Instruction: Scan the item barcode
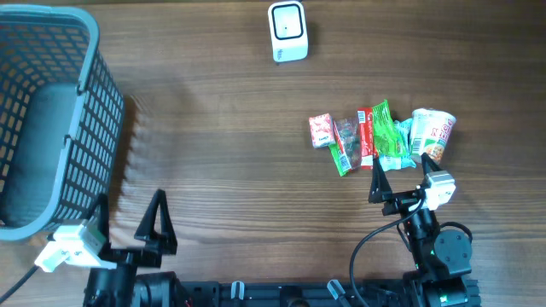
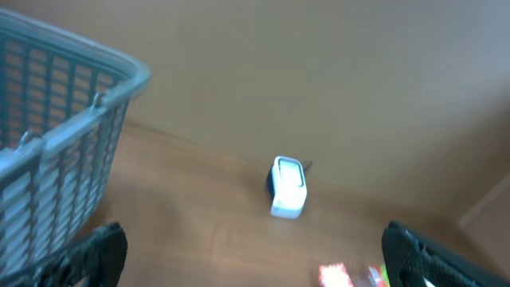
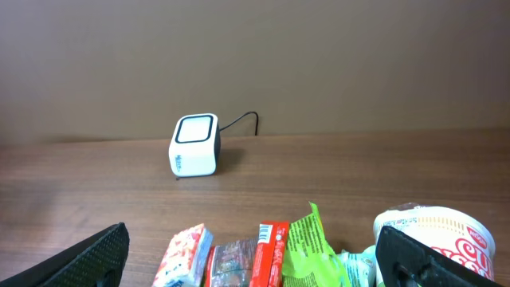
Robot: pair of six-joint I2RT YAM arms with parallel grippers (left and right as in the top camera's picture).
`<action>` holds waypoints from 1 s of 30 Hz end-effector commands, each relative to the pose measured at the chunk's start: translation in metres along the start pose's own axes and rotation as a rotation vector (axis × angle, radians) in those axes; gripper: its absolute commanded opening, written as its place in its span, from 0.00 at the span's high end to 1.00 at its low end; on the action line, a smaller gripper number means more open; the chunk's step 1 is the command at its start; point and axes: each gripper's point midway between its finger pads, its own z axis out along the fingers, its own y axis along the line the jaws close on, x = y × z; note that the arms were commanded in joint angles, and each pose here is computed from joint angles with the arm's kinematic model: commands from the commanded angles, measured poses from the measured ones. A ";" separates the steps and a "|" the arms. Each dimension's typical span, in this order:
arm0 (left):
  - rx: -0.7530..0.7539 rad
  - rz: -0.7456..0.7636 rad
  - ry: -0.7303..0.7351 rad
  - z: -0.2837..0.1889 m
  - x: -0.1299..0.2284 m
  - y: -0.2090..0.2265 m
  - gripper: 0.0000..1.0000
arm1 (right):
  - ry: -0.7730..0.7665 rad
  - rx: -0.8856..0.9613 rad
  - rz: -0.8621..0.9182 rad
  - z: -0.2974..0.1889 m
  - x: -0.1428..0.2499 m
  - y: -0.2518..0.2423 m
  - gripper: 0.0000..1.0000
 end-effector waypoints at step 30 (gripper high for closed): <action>0.135 0.034 -0.175 0.099 0.112 0.045 0.00 | -0.016 0.019 -0.004 -0.001 -0.003 -0.004 0.00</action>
